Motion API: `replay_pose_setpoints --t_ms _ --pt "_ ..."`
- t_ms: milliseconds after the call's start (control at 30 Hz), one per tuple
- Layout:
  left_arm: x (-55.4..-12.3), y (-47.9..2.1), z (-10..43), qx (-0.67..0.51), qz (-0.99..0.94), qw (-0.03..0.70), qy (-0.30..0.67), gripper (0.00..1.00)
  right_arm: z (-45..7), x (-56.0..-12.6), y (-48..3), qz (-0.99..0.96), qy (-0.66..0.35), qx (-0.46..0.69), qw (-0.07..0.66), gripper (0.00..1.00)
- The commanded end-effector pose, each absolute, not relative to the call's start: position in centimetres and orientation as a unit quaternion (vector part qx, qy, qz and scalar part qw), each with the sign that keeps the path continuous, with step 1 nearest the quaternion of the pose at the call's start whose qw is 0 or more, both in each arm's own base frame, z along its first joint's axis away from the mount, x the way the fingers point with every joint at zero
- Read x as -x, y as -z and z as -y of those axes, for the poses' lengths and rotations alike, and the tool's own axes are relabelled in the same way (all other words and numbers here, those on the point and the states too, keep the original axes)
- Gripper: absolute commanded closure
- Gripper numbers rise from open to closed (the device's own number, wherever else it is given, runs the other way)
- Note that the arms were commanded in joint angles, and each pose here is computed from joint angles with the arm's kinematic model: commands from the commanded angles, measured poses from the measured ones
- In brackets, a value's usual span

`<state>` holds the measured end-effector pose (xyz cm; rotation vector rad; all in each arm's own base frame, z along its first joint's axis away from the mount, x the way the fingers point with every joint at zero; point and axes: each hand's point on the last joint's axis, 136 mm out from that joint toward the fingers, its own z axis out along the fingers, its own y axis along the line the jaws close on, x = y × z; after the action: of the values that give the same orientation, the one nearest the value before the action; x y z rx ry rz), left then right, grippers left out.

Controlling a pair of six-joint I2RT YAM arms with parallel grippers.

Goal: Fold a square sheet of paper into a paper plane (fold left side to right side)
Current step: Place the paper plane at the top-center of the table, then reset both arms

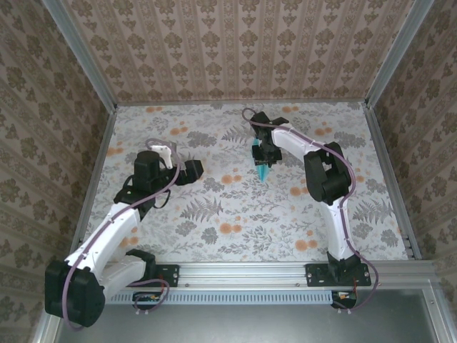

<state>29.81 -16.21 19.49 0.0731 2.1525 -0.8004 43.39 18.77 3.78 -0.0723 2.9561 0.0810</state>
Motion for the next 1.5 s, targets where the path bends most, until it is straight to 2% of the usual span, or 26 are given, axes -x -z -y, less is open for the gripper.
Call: replay_pose_setpoints --t_ms 0,300,500,567,700,767,933,1100,1267,1467 --pt "-30.2 -21.0 15.9 -0.03 -0.849 0.416 0.325 0.0 -18.3 -42.8 -8.3 -0.992 -0.022 0.031 0.121 0.66" --pt "-31.7 -22.3 13.1 0.004 -0.84 0.446 0.31 0.0 -16.2 -40.4 -14.4 -0.98 -0.023 0.022 0.196 0.56" --pt "-32.9 -23.4 8.8 0.039 -0.825 0.52 0.217 0.0 -13.4 -38.3 -18.5 -0.951 -0.034 0.012 0.308 0.35" --pt "-33.0 -24.1 7.4 0.043 -0.809 0.558 0.178 0.0 -11.8 -37.6 -19.0 -0.939 -0.02 0.004 0.345 0.23" --pt "-32.7 -24.9 4.5 0.051 -0.781 0.616 0.096 0.0 -8.3 -36.4 -20.3 -0.914 0.01 -0.028 0.404 0.11" --pt "-32.5 -24.9 3.5 0.043 -0.769 0.635 0.059 0.0 -6.3 -35.8 -20.4 -0.902 0.034 -0.052 0.428 0.01" --pt "-32.1 -22.3 1.0 0.032 -0.781 0.622 -0.041 0.0 -1.5 -34.5 -19.7 -0.864 0.072 -0.108 0.487 0.0" --pt "-32.3 -19.3 -0.3 0.035 -0.807 0.584 -0.08 0.0 2.4 -33.4 -17.0 -0.842 0.115 -0.133 0.509 0.0" --pt "-32.8 -16.9 -0.8 0.037 -0.819 0.566 -0.087 0.0 4.3 -33.3 -14.4 -0.835 0.121 -0.148 0.516 0.0" --pt "-33.9 -15.1 0.0 0.009 -0.821 0.566 -0.069 0.0 3.6 -35.3 -13.3 -0.82 0.074 -0.132 0.552 0.0"
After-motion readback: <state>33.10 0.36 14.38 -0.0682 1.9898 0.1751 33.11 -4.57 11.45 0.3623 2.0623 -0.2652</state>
